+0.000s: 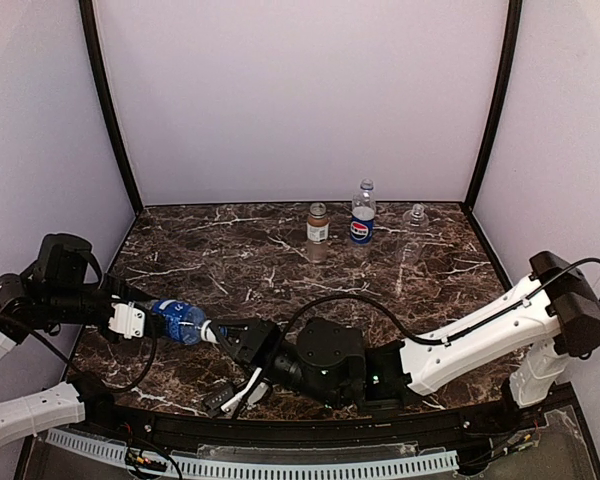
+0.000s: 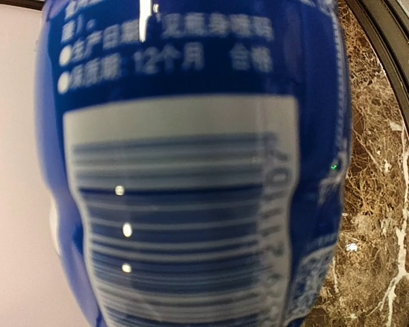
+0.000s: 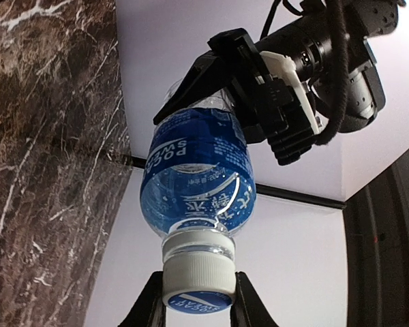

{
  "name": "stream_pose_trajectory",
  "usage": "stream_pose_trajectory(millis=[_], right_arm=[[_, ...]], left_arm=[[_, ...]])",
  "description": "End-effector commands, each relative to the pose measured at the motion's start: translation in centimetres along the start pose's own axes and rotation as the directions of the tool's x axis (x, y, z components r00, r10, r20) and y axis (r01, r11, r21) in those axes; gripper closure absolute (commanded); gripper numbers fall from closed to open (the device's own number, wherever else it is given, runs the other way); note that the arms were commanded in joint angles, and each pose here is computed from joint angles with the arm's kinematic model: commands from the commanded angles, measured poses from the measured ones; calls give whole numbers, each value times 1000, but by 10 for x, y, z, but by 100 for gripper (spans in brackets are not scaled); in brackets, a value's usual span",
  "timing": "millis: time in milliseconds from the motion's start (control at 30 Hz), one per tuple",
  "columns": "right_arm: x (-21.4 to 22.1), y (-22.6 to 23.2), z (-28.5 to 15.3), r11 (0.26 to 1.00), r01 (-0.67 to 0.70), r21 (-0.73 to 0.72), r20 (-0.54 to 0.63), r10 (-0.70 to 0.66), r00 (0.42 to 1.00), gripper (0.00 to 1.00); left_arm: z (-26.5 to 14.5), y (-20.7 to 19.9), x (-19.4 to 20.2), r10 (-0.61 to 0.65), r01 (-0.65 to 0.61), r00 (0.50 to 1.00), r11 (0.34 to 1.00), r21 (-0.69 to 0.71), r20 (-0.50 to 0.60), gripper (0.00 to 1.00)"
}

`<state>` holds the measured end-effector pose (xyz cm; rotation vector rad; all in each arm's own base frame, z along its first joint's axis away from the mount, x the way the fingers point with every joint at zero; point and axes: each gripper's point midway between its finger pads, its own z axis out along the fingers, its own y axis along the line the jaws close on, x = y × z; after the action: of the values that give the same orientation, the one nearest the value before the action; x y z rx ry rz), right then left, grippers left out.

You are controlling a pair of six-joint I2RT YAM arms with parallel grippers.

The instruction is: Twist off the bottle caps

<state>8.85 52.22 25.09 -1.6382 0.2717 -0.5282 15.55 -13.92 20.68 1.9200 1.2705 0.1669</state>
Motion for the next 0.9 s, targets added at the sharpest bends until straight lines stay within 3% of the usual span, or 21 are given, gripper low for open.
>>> stream_pose_trajectory(millis=[0, 233, 400, 467, 533, 567, 667, 867], right_arm=[[32, -20, -6, 969, 238, 65, -195, -222, 955, 100], [21, -21, -11, 968, 243, 59, -140, -233, 962, 100], [13, -5, -7, 980, 196, 27, -98, -192, 976, 99], [14, -5, -5, 985, 170, 30, -100, -166, 981, 79], [14, -10, -3, 990, 133, 49, -99, -128, 987, 43], [14, -12, -3, 992, 114, 57, -95, -108, 990, 29], [18, -18, -2, 995, 46, 93, -97, -37, 995, 3], [39, -41, -3, 967, -160, 197, -129, 187, 974, 2]], left_arm=[[1, -29, 11, 32, -28, 999, 994, 103, -39, 72], [1, -31, 13, 34, -29, 998, 994, 105, -48, 73], [-1, -21, 2, 4, -4, 1000, 998, 69, 5, 73], [-4, -18, -4, -13, 11, 999, 998, 61, 31, 73], [-8, -16, -8, -25, 23, 999, 998, 57, 48, 73], [-10, -13, -9, -30, 27, 998, 998, 51, 52, 73], [-13, -8, -10, -53, 52, 997, 998, 34, 52, 73], [-17, 7, -14, -94, 96, 993, 995, -28, 65, 73]])
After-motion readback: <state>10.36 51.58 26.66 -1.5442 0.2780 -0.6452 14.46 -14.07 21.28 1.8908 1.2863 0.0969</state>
